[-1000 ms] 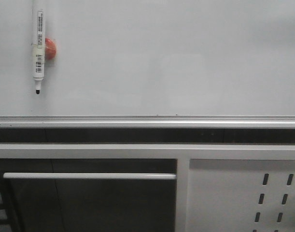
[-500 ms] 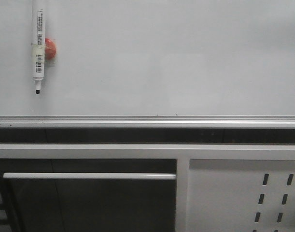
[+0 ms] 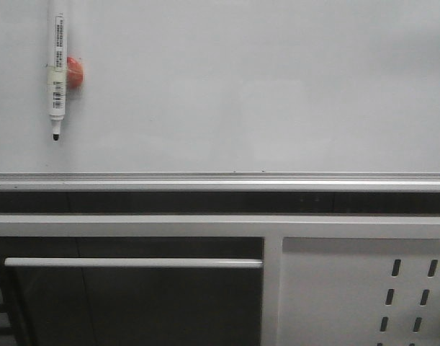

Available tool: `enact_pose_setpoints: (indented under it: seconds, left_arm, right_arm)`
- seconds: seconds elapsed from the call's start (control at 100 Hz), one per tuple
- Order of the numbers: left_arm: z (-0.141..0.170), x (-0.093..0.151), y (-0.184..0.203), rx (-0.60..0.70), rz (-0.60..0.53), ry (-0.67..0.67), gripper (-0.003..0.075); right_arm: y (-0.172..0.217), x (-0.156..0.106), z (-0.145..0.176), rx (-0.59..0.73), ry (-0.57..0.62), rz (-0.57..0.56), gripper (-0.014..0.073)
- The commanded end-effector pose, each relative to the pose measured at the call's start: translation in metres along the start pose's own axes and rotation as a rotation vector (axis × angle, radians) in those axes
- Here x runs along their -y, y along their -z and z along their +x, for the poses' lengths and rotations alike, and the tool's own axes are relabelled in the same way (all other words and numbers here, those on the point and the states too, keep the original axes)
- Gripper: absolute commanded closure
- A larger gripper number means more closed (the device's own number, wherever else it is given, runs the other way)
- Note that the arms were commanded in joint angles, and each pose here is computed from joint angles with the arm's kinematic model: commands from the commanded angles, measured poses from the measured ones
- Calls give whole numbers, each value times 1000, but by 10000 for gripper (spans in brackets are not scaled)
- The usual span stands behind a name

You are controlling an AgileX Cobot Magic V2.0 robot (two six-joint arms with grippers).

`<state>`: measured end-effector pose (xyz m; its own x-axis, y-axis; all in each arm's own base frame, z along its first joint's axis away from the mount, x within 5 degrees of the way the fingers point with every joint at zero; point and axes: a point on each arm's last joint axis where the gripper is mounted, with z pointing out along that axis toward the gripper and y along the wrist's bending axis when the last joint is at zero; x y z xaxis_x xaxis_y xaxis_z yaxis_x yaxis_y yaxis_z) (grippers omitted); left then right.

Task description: Write number 1 on whiteboard

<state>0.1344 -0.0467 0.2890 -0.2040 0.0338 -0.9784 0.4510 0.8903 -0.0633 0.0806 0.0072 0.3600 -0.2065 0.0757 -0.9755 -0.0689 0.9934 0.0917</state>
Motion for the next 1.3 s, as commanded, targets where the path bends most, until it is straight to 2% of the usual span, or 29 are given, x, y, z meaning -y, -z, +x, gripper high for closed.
enact_pose_setpoints:
  seconds: [0.0,0.11,0.24,0.44,0.53,0.63,0.64,0.68,0.69,0.75,0.85,1.09,1.17,1.29]
  left_arm:
    - [-10,4,-1,42,39,10,310]
    - [-9,4,-1,40,42,-3,310]
    - [-2,-2,-1,14,-23,-11,310]
    - [2,-2,-2,-1,-22,-20,310]
    - [6,-2,-2,-50,-29,2,310]
    - [9,-10,-1,-98,-133,61,310]
    - [9,-11,-1,-94,-144,104,310]
    - [8,-14,0,-78,-191,113,310]
    - [9,-13,-1,-72,-195,153,310]
    - [7,-13,-1,-31,-222,148,310]
    - [7,-4,-4,41,-169,148,310]
    - [27,27,-5,186,42,-9,310]
    - [35,30,-8,259,56,-82,311]
    - [48,31,-21,235,59,-132,310]
  right_arm:
    - [0,-1,-14,84,10,2,674]
    - [0,-1,-14,84,10,2,674]
    - [0,-1,-14,84,10,2,674]
    - [0,-1,-14,84,10,2,674]
    - [0,-1,-14,84,10,2,674]
    - [0,-1,-14,84,10,2,674]
    - [0,-1,-14,84,10,2,674]
    - [0,-1,-14,84,10,2,674]
    - [0,-1,-14,84,10,2,674]
    - [0,-1,-14,84,10,2,674]
    - [0,-1,-14,84,10,2,674]
    - [0,-1,-14,84,10,2,674]
    - [0,-1,-14,84,10,2,674]
    - [0,-1,-14,84,10,2,674]
